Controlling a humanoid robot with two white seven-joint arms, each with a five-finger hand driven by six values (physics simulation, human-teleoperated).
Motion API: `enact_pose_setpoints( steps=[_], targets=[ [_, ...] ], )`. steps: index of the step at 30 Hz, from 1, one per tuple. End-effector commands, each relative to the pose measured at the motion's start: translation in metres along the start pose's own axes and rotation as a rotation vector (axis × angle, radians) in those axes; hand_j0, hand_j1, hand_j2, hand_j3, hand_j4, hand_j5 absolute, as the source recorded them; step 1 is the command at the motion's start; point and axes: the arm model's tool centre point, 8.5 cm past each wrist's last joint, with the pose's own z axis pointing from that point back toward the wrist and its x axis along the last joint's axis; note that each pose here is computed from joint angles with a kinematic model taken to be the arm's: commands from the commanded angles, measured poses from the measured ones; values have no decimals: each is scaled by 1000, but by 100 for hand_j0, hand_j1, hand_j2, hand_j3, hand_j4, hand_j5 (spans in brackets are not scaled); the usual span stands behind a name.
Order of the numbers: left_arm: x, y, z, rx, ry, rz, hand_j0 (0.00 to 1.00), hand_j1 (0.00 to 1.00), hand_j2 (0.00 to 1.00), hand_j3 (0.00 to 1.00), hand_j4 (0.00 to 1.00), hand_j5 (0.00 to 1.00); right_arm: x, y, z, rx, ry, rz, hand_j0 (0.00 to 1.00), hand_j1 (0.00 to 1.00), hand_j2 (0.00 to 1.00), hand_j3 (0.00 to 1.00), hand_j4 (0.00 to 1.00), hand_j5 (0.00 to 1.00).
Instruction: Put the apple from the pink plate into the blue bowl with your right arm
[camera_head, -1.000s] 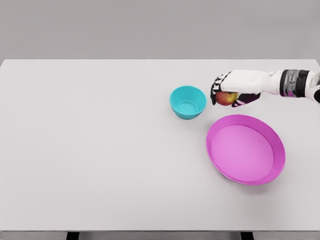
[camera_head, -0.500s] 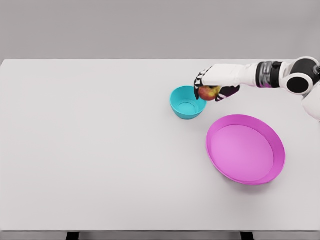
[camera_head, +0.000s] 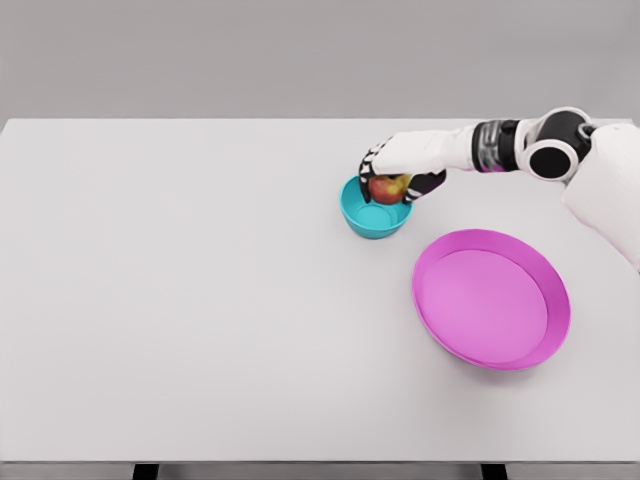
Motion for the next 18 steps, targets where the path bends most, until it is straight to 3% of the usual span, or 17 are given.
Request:
enact_pose_setpoints(
  steps=[1,10,11,12,18],
  targets=[
    [0,0,0,0,-1,0,100,100,100,100,100,100,2,2,-7,7,-5,-7,51,51,51,51,51,51],
    [0,0,0,0,-1,0,100,100,100,100,100,100,6,1,-11,17,-17,6,52,52,52,52,52,52],
    [0,0,0,0,-1,0,100,100,100,100,100,100,6,1,-11,17,-17,6,58,58,58,58,58,58],
    [0,0,0,0,-1,-1,100,100,100,100,100,100,6,1,-11,17,-17,6,100,100,100,100,100,100],
    [0,0,0,0,1,0,100,100,100,100,100,100,6,1,-11,17,-16,6,100,100,100,100,100,100]
  ],
)
